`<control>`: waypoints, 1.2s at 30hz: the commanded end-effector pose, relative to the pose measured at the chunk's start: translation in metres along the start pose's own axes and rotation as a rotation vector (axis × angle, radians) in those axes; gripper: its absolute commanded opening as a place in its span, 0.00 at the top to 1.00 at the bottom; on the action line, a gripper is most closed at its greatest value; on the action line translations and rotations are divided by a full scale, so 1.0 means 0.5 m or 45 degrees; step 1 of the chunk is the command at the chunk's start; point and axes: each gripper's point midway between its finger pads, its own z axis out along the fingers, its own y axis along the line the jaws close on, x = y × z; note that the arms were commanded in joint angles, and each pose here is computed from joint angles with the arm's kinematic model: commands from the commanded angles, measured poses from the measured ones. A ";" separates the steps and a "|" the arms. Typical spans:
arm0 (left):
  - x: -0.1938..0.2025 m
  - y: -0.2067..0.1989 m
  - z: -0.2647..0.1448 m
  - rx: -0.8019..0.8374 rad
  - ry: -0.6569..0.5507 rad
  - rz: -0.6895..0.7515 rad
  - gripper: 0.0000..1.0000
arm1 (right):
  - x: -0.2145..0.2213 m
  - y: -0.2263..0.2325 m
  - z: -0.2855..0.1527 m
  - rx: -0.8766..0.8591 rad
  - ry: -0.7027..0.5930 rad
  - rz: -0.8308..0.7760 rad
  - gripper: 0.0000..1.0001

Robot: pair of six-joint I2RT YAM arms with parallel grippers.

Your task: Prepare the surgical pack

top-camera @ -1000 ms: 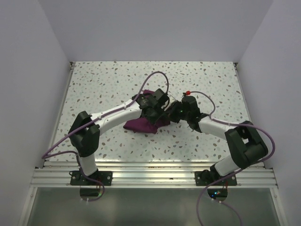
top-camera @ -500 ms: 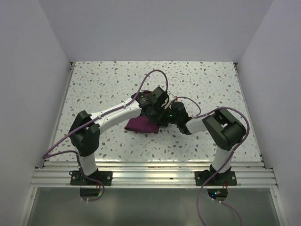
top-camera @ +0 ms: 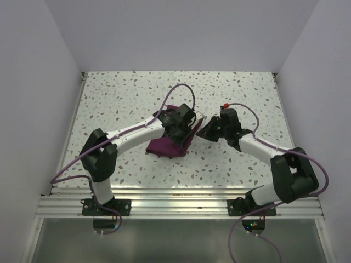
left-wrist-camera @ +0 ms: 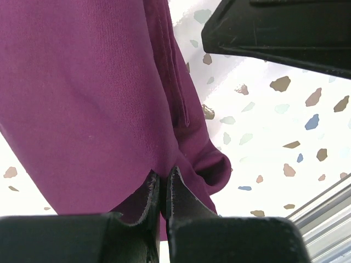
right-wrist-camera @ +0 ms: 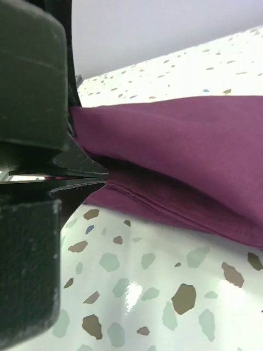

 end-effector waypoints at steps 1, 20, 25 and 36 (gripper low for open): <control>-0.038 0.007 -0.039 0.011 -0.120 -0.019 1.00 | -0.004 -0.017 0.002 0.085 0.024 -0.072 1.00; -0.073 -0.020 -0.059 0.109 -0.169 -0.009 1.00 | -0.051 0.063 0.144 -0.174 0.013 0.091 1.00; -0.084 -0.031 -0.070 0.147 -0.195 -0.018 1.00 | -0.059 0.061 0.184 -0.211 -0.032 0.186 1.00; -0.071 -0.017 -0.068 0.113 -0.181 -0.044 1.00 | -0.080 -0.002 0.109 0.047 0.009 0.078 1.00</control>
